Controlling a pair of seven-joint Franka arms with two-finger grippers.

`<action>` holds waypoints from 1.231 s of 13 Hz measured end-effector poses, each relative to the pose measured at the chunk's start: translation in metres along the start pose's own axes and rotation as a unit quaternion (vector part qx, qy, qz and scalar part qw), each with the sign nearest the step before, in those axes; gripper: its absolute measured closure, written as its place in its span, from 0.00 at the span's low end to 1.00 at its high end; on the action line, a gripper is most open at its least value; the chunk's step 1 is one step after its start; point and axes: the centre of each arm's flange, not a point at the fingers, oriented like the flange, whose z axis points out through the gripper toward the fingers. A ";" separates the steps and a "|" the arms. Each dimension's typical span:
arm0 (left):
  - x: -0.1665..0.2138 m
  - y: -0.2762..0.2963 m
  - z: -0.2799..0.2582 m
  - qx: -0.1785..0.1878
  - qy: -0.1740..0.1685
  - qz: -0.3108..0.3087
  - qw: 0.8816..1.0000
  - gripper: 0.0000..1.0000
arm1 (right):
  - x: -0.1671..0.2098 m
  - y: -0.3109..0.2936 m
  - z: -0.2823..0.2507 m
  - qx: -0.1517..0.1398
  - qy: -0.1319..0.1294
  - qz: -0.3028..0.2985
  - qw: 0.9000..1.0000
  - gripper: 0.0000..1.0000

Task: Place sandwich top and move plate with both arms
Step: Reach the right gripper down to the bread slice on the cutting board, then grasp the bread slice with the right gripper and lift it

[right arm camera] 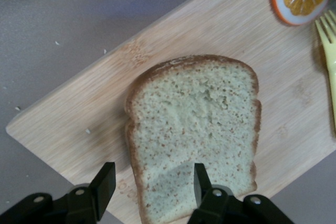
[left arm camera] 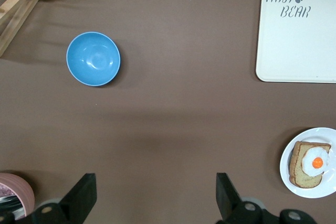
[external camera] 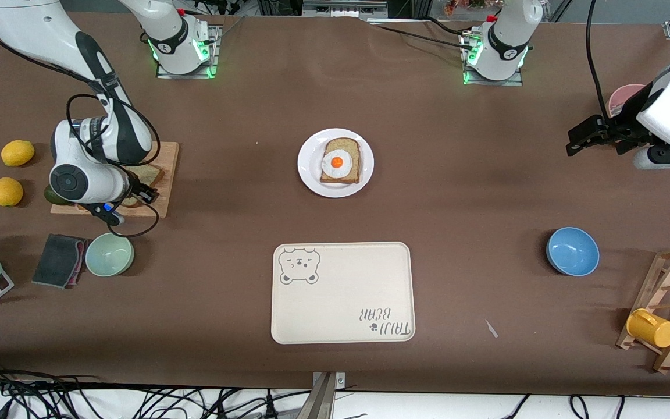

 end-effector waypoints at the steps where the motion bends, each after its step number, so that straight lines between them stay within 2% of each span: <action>1: 0.000 0.000 0.000 0.000 0.000 0.000 1.000 0.00 | 0.000 0.000 0.001 -0.001 0.000 -0.001 1.000 0.34; 4: 0.000 0.000 0.000 0.000 0.000 0.000 1.000 0.00 | 0.000 -0.001 0.009 -0.011 0.001 -0.008 1.000 0.40; 5: 0.000 0.000 0.000 0.000 0.000 0.000 1.000 0.00 | 0.000 -0.001 0.008 -0.010 0.002 -0.009 1.000 0.45; 6: 0.000 0.000 0.000 0.000 0.000 0.000 1.000 0.00 | 0.000 -0.002 0.008 -0.011 0.003 -0.010 1.000 0.45; 8: 0.000 0.000 0.000 0.000 0.000 0.000 1.000 0.00 | -0.001 -0.002 0.008 -0.010 0.003 -0.010 1.000 0.61; 9: 0.000 0.000 0.000 0.000 0.000 0.000 1.000 0.00 | -0.001 -0.002 0.008 -0.010 0.004 -0.010 1.000 0.61; 10: 0.000 0.000 0.000 0.000 0.000 0.000 1.000 0.00 | -0.001 -0.002 0.008 -0.010 0.004 -0.010 1.000 0.66; 12: 0.000 0.000 0.000 0.000 0.000 0.000 1.000 0.00 | -0.001 -0.002 0.006 -0.011 0.005 -0.011 1.000 0.82; 16: 0.000 0.000 0.000 0.000 0.000 0.000 1.000 0.00 | -0.001 -0.002 0.005 -0.011 0.005 -0.011 1.000 0.84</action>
